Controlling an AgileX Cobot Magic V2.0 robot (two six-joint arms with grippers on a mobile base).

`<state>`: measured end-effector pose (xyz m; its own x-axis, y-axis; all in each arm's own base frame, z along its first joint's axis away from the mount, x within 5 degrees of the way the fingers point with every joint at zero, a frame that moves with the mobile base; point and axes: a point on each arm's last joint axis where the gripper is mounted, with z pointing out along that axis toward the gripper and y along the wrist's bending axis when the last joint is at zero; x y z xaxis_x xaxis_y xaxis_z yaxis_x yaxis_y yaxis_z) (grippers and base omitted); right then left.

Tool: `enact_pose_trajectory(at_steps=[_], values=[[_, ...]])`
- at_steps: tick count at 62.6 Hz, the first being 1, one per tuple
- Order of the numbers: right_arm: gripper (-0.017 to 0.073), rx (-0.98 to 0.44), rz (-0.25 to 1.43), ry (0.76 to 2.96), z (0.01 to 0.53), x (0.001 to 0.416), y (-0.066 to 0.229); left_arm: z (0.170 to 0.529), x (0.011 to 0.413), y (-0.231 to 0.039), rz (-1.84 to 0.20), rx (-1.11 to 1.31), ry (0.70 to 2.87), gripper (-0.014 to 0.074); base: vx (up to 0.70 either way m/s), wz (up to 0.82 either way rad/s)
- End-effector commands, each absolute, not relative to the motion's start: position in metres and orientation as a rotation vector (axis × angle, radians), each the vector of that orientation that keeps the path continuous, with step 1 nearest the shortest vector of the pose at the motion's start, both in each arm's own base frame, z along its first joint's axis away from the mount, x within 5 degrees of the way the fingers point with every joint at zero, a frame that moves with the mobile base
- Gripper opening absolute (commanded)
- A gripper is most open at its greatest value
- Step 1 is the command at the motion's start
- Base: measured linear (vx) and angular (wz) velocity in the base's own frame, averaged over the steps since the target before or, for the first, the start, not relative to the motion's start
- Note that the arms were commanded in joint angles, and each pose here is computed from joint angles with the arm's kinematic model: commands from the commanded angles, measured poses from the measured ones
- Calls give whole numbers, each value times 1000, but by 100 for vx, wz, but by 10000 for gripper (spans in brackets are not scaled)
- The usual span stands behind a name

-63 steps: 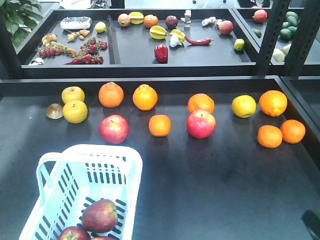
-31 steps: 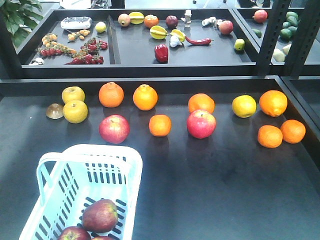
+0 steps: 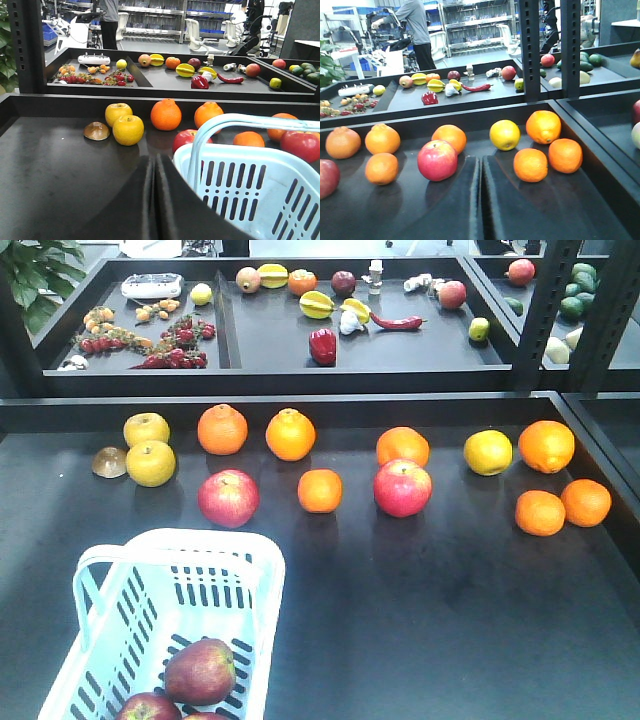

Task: Pick three apples into basket with both arms

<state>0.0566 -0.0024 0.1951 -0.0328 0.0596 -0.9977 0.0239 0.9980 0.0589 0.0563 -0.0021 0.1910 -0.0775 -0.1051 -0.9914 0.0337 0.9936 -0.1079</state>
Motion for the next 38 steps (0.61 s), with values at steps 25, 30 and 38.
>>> enact_pose_trajectory(at_steps=[25, 30, 38], values=[[-5, 22, 16, 1538, 197, 56, -1, 208, 54, -2, -123, -49, 1528, -6, 0, 0], [-5, 22, 16, 1538, 197, 56, -1, 208, 54, -2, -123, -49, 1528, -6, 0, 0], [-5, 22, 16, 1538, 197, 56, -1, 208, 54, -2, -123, -49, 1528, -6, 0, 0]])
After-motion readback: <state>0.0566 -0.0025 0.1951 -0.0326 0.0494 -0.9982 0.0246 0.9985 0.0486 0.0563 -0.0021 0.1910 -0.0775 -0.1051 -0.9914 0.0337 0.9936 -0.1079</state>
